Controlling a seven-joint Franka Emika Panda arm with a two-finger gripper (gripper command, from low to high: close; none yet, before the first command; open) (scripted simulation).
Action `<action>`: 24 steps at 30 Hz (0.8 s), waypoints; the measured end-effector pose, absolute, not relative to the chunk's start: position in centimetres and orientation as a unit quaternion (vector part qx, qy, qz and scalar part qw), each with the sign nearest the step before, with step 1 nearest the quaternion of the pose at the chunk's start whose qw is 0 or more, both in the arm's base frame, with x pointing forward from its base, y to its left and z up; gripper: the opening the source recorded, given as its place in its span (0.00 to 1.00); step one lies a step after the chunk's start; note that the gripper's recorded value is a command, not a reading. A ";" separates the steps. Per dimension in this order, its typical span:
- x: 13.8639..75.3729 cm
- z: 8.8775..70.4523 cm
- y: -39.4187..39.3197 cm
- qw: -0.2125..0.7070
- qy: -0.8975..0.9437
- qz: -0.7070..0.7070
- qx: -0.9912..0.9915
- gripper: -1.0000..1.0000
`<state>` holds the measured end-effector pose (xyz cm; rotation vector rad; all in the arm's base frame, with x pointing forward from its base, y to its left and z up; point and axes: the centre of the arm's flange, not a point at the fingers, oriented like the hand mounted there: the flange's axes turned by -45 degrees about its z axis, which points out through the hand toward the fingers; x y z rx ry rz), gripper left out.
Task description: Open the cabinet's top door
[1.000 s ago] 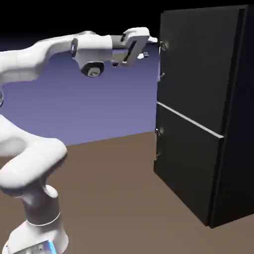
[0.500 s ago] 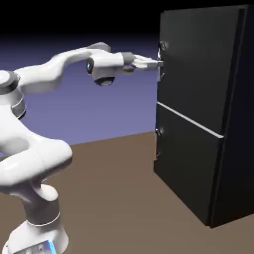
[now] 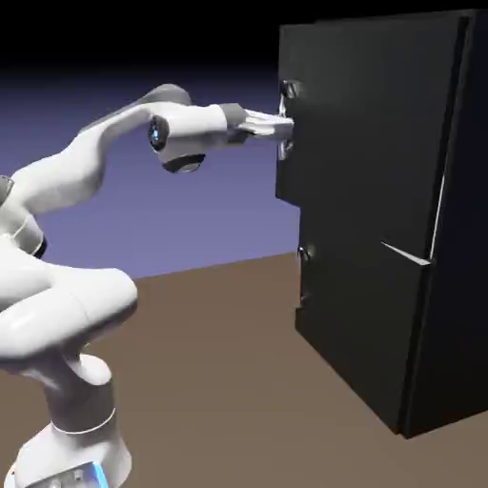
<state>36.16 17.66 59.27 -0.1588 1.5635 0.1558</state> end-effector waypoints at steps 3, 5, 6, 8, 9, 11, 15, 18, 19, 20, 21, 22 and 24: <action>33.6 59.3 15.9 0.700 0.701 0.096 -0.098 0.00; 31.7 59.3 14.3 0.697 0.697 0.119 -0.120 0.00; 30.7 59.3 13.4 0.695 0.695 0.131 -0.131 0.00; 29.0 59.3 11.7 0.690 0.691 0.152 -0.152 0.00; 28.2 59.3 10.9 0.688 0.689 0.161 -0.162 0.00; 26.9 59.3 9.3 0.684 0.684 0.179 -0.179 0.00; 24.8 59.3 6.5 0.675 0.675 0.209 -0.210 0.00; 23.5 59.3 4.4 0.669 0.669 0.230 -0.230 0.00; 23.1 59.3 3.8 0.666 0.666 0.236 -0.236 0.00; 22.7 59.3 3.1 0.664 0.664 0.243 -0.243 0.00; 22.4 59.3 2.4 0.662 0.662 0.249 -0.249 0.00; 22.0 59.3 1.7 0.659 0.659 0.255 -0.255 0.00; 21.4 59.3 0.4 0.654 0.654 0.268 -0.268 0.00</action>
